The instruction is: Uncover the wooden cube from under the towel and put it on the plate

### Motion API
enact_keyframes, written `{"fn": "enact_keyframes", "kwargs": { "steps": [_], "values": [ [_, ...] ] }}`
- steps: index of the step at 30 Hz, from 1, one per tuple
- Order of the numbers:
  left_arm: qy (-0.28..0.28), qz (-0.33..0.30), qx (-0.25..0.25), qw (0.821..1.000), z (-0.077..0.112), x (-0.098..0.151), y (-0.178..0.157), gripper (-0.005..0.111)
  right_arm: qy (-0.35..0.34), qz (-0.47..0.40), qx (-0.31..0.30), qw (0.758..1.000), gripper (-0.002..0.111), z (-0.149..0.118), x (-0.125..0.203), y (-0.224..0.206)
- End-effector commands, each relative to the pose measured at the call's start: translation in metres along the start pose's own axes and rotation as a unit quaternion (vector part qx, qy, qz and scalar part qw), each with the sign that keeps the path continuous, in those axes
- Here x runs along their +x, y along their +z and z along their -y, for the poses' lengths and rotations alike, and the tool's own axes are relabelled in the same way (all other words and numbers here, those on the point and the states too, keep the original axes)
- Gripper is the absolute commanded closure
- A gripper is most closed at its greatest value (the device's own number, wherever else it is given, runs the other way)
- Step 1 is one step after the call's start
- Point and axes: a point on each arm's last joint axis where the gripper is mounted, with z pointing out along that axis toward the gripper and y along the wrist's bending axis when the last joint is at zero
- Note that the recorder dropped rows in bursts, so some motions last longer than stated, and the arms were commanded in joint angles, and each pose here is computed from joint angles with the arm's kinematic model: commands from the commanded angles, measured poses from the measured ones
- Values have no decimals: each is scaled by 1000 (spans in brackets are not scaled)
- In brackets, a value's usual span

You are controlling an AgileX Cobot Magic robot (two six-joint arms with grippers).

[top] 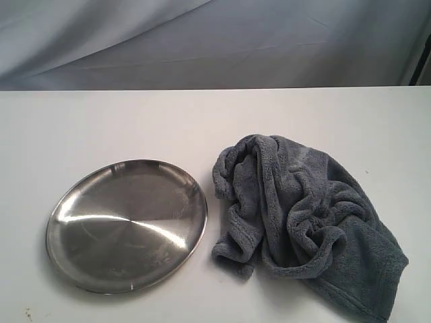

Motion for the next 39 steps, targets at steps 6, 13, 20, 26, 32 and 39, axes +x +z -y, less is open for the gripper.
{"fn": "enact_keyframes", "kwargs": {
  "steps": [6, 13, 20, 26, 32, 39],
  "values": [
    [-3, 5, 0, 1000, 0, 0, 0, 107, 0, 0, -1, 1000, 108, 0, 1, 0],
    [-3, 5, 0, 1000, 0, 0, 0, 107, 0, 0, -1, 1000, 108, 0, 1, 0],
    [-3, 5, 0, 1000, 0, 0, 0, 107, 0, 0, -1, 1000, 108, 0, 1, 0],
    [-3, 5, 0, 1000, 0, 0, 0, 107, 0, 0, -1, 1000, 108, 0, 1, 0],
    [-3, 5, 0, 1000, 0, 0, 0, 107, 0, 0, -1, 1000, 108, 0, 1, 0],
    [-3, 5, 0, 1000, 0, 0, 0, 107, -33, 53, 22, 998, 108, 4, -9, 0]
  ]
}}
